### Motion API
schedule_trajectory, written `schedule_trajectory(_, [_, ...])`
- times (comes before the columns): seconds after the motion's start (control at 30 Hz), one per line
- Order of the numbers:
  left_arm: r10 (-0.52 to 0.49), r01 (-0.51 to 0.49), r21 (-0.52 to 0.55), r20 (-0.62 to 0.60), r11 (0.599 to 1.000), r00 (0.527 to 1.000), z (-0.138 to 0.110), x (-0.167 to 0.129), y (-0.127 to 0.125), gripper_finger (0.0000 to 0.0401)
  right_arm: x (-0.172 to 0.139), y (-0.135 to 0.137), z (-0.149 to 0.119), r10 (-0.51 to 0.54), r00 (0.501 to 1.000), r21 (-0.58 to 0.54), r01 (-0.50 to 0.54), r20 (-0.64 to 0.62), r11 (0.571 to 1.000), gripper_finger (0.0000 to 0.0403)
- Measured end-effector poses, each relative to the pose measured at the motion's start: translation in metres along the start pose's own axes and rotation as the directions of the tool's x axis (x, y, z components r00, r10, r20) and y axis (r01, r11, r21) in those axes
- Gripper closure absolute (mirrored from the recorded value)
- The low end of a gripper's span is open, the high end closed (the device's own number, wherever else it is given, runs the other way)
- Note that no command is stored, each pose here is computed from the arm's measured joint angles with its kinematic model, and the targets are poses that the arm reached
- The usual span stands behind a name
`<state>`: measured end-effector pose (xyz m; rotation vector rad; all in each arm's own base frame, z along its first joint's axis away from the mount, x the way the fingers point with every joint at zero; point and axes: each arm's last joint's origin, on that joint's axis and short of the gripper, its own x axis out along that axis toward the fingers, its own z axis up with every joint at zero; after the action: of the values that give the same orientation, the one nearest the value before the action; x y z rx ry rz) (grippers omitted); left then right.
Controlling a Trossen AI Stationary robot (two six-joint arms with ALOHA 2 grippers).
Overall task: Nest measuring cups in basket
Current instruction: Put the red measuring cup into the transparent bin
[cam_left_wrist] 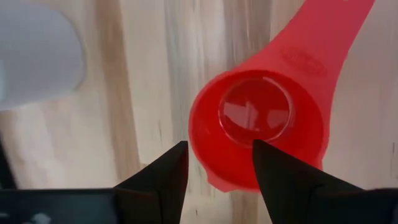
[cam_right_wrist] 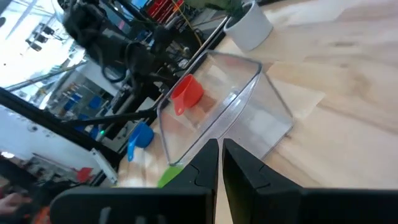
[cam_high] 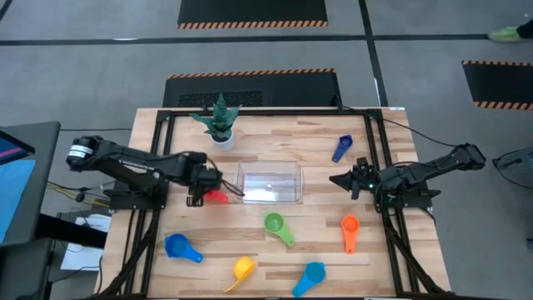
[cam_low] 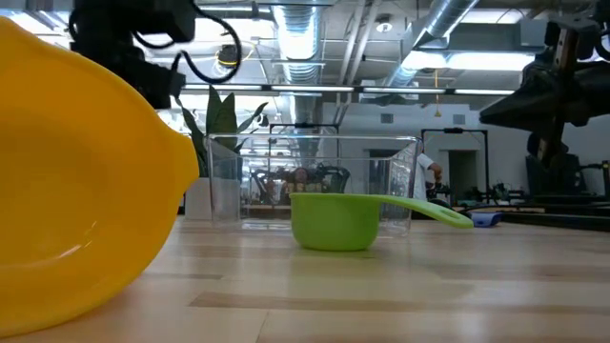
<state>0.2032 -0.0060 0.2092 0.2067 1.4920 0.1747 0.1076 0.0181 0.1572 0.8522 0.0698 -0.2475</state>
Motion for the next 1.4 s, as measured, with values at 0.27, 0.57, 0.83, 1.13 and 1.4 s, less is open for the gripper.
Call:
schedule_trajectory(0.27, [-0.090,0.090,0.044,-0.006,0.995,0.996,-0.003,0.017,0.027,0.0243,0.000,0.001,-0.001,0.022,0.999,0.020,-0.021,-0.031,1.000,0.0356])
schedule_trajectory(0.57, [-0.102,0.102,-0.002,0.058,0.995,0.993,-0.005,0.038,0.029,0.0244,0.000,0.001,-0.001,0.023,0.999,0.021,-0.022,-0.031,1.000,0.0356])
schedule_trajectory(0.83, [-0.160,0.160,0.011,0.074,0.987,0.984,-0.001,0.042,0.026,0.0244,0.000,0.001,-0.001,0.024,0.999,0.021,-0.023,-0.031,1.000,0.0356])
schedule_trajectory(1.13, [-0.173,0.173,-0.001,-0.053,0.985,0.984,0.009,0.071,0.017,0.0245,0.000,0.002,-0.001,0.051,0.997,0.024,-0.049,-0.058,0.998,0.0356])
schedule_trajectory(1.4, [-0.202,0.200,-0.036,-0.088,0.979,0.975,0.008,0.070,0.017,0.0383,0.000,0.002,-0.002,0.053,0.997,0.023,-0.051,-0.061,0.998,0.0356])
